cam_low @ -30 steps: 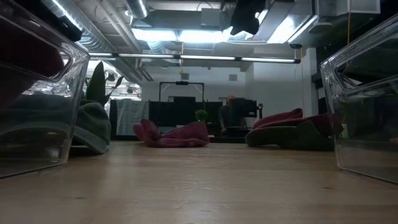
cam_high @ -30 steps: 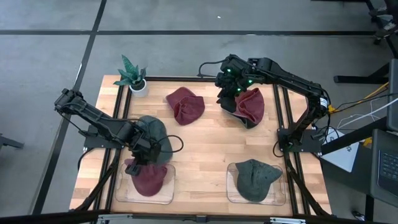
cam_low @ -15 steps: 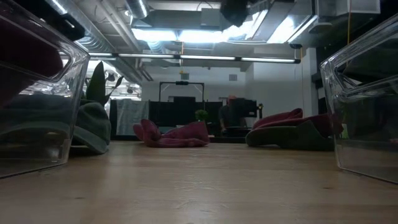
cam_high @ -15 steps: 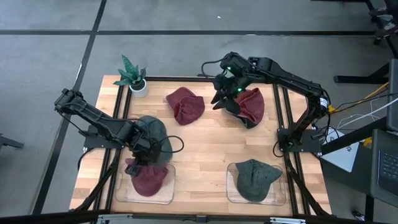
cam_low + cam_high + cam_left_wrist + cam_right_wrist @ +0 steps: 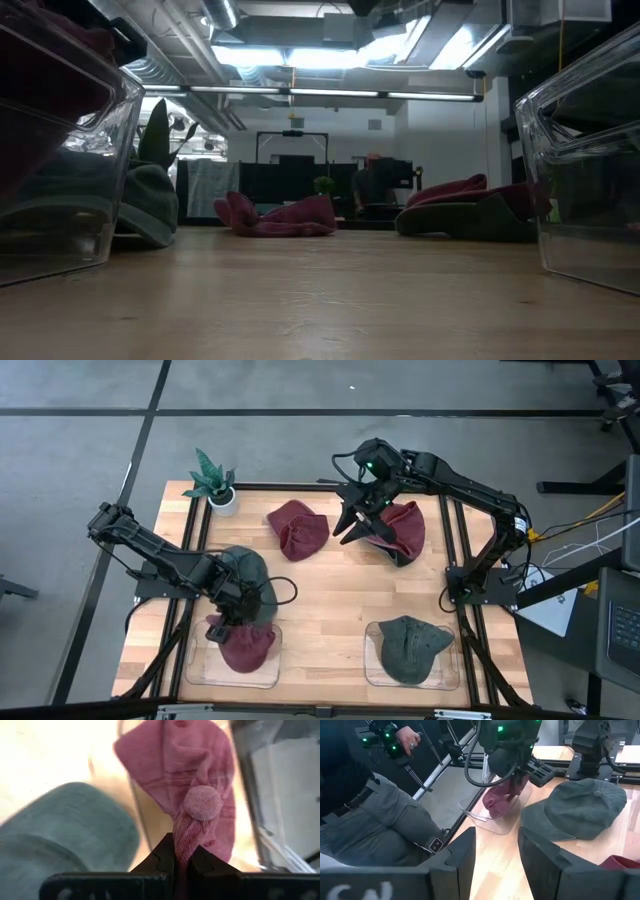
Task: Pick & Place hat
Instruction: Put the bottom red cap into the left transparent bin
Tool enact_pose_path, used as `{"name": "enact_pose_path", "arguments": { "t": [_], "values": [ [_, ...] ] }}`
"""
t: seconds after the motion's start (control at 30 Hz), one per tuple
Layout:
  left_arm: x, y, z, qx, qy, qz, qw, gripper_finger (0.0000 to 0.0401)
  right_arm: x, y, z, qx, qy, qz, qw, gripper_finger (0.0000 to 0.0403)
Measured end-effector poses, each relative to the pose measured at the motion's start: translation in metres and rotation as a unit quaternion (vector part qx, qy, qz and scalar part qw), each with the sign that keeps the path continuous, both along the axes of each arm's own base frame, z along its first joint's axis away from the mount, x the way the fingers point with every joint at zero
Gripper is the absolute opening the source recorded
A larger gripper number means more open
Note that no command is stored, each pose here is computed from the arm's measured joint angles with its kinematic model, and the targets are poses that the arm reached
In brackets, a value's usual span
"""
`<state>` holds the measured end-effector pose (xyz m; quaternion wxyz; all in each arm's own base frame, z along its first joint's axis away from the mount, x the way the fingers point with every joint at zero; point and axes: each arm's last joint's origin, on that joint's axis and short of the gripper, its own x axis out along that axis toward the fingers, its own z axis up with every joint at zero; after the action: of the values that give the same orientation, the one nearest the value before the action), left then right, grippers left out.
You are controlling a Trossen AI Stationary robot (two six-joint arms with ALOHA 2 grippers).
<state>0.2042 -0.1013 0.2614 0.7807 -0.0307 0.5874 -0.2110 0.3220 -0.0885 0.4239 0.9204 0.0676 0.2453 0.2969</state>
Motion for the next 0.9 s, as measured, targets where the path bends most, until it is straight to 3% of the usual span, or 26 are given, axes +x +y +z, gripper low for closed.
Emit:
{"name": "enact_pose_path", "arguments": {
  "t": [0.23, 0.37, 0.53, 0.9],
  "values": [
    [-0.0019, -0.0033, 0.0012, -0.058, 0.026, -0.025, 0.998, 0.0006, -0.0002, -0.0002, -0.0003, 0.0, 0.003, -0.003, 1.0, 0.0147],
    [-0.0014, -0.0026, 0.0009, -0.045, 0.02, -0.019, 0.999, 0.0006, 0.0001, -0.0007, -0.0007, -0.008, 0.006, -0.012, 1.0, 0.0147],
    [-0.0007, 0.0003, -0.0004, -0.008, 0.019, 0.036, 0.999, 0.0017, -0.0008, -0.0007, -0.0019, -0.007, 0.014, -0.015, 1.0, 0.0147],
    [-0.0007, 0.001, -0.0007, -0.001, 0.022, 0.057, 0.998, 0.0118, -0.0016, -0.0004, -0.0027, -0.005, 0.021, -0.015, 1.0, 0.0147]
  ]
}}
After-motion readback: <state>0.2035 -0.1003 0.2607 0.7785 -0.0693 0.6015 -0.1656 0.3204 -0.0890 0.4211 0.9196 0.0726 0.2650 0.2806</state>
